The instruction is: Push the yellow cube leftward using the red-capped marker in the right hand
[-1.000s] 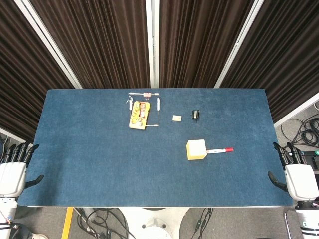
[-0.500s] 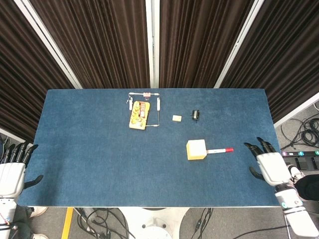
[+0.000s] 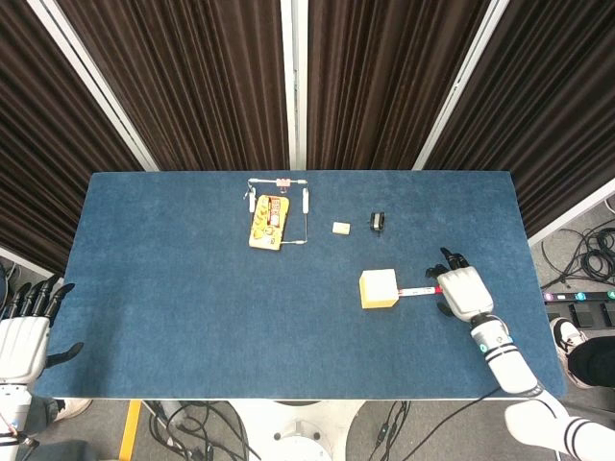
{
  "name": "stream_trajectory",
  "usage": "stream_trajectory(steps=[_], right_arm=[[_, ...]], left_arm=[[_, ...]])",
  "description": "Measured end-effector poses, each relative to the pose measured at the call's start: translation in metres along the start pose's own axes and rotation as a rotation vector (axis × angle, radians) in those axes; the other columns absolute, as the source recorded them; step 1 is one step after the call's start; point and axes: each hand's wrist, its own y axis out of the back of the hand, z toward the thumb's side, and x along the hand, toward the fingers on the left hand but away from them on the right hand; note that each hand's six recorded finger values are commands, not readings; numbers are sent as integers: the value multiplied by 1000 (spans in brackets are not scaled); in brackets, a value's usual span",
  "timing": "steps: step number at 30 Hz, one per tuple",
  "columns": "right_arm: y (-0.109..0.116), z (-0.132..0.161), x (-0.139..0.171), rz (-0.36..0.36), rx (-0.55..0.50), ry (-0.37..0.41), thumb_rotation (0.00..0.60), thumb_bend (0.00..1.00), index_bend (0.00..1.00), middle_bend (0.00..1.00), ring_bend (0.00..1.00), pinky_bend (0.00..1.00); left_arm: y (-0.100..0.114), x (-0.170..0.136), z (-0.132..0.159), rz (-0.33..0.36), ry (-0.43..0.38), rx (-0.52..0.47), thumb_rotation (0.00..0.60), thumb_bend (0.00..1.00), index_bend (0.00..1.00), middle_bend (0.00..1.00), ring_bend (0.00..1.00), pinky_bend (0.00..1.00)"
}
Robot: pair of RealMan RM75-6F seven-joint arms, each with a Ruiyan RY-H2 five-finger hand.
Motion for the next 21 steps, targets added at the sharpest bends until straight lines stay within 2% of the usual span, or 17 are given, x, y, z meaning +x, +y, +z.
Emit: stream_trajectory(steps=[9, 21], right_arm=[[-16, 12, -20, 5, -2, 0, 600, 177, 421, 432, 60, 145], [-31, 14, -25, 27, -22, 2, 600, 211, 453, 477, 87, 145]], left_arm=[[-1, 1, 0, -3, 8, -7, 600, 32, 188, 154, 101, 71], [1, 3, -1, 0, 16, -16, 600, 32, 188, 154, 101, 71]])
